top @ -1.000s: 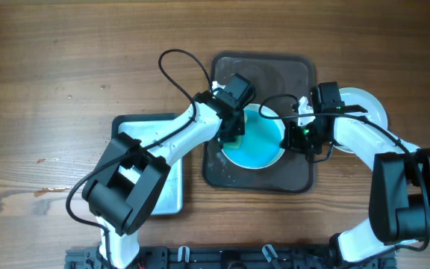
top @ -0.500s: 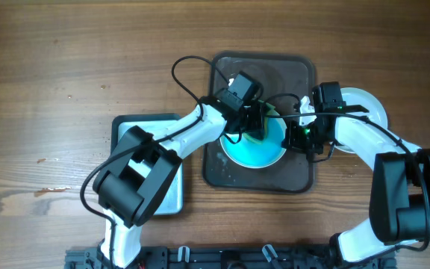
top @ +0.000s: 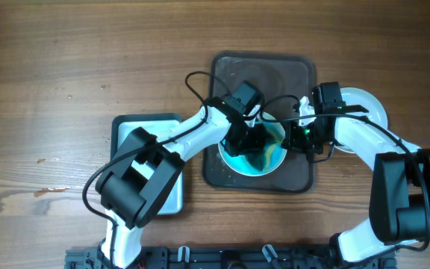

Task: Clean dirty plates on tray and stack at the side
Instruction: 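Scrub the held plate with the sponge in the left gripper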

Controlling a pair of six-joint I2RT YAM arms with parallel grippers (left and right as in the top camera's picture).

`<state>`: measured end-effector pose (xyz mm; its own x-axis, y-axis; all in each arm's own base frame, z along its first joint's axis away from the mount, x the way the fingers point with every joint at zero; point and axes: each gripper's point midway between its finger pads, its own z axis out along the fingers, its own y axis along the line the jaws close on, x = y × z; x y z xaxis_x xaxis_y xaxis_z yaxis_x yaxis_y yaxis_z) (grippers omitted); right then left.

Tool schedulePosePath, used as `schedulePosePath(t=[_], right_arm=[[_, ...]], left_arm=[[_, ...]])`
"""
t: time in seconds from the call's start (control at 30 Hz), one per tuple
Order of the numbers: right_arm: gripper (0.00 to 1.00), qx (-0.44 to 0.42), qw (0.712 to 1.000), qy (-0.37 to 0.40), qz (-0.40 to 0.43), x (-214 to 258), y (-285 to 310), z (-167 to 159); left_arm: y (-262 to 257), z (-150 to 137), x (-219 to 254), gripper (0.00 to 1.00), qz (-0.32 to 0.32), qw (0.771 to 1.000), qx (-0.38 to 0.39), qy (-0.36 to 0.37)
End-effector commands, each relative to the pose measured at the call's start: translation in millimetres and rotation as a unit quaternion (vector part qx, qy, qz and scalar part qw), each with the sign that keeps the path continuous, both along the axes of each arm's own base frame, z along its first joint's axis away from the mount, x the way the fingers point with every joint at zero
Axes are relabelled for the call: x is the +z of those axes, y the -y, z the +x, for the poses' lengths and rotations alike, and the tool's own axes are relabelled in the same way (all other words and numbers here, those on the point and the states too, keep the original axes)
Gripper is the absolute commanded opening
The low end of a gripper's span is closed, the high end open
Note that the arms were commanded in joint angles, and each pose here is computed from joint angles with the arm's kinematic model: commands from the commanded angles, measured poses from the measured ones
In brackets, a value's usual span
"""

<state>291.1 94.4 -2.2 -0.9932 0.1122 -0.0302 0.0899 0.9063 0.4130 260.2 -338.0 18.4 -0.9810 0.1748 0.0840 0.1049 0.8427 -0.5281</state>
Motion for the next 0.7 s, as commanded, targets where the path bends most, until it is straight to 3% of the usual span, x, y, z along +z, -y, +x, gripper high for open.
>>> schedulePosePath(t=[0.0, 0.2, 0.47, 0.67], right_arm=[[0.04, 0.000, 1.000, -0.010, -0.025, -12, 8, -5], [0.04, 0.000, 1.000, -0.010, -0.025, -13, 8, -5], [0.04, 0.000, 1.000, -0.010, -0.025, -12, 8, -5], [0.04, 0.000, 1.000, -0.010, -0.025, -12, 8, -5]], left_arm=[[-32, -18, -25, 0.04, 0.080, 0.996, -0.020, -0.020], [-79, -4, -30, 0.04, 0.165, 0.986, 0.013, -0.011], [-135, 45, -5, 0.04, 0.228, 0.968, 0.082, 0.068], [-130, 48, 0, 0.04, 0.218, 0.969, 0.086, 0.078]])
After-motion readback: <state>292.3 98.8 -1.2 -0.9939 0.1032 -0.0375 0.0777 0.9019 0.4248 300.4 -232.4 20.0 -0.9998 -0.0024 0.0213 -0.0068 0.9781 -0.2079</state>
